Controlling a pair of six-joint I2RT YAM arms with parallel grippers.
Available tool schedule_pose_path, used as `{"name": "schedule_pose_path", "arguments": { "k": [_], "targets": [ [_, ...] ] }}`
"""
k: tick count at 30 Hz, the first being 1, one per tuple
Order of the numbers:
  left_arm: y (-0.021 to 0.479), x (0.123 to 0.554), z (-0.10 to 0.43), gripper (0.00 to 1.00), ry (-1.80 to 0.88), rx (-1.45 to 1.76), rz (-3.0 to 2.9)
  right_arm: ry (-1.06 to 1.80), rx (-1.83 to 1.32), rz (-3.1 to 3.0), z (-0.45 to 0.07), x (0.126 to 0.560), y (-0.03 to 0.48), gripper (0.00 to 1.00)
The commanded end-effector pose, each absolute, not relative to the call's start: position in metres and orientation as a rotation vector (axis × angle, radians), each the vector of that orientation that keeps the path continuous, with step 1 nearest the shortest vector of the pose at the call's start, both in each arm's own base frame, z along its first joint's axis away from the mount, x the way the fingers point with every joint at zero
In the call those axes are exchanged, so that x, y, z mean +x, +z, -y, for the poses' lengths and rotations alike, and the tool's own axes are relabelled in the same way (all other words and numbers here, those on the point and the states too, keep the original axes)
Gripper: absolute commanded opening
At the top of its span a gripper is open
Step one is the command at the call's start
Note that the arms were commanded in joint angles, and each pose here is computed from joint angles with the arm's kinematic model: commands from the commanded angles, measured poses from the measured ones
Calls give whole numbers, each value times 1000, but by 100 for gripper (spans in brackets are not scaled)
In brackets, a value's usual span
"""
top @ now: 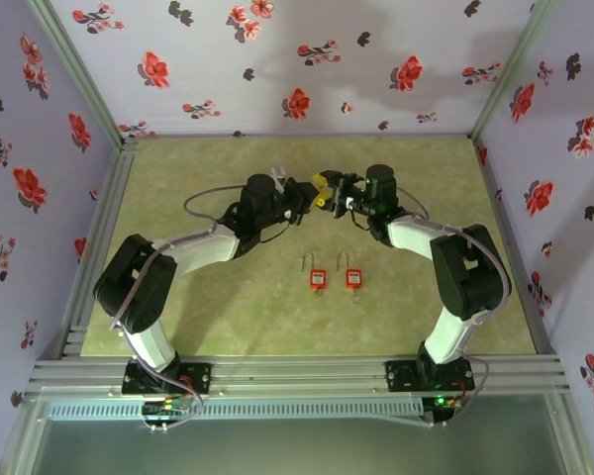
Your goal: Unlock with the key
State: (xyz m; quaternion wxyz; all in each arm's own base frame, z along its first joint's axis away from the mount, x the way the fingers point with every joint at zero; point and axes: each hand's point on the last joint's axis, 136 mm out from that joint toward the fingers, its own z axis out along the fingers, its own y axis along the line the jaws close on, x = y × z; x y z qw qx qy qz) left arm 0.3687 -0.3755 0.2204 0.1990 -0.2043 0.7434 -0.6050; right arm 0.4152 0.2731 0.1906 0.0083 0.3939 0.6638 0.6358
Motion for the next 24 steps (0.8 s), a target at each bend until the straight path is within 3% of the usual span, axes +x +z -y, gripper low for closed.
{"name": "schedule_pose_path", "arguments": {
  "k": [1, 7, 14, 24],
  "targets": [
    [238, 357, 376, 0, -1724, -468, -2043, 2000, 1199, -2048, -269, 415, 199, 34],
    [234, 351, 376, 0, -1718, -440, -2058, 1991, 1184, -2059, -268, 414, 199, 23],
    [231, 346, 377, 0, -1707, -393, -2082, 1989, 1168, -2062, -267, 415, 201, 1],
    [222, 340, 375, 0, -1690, -379, -2113, 1961, 1120, -2087, -266, 413, 206, 0]
  ]
}}
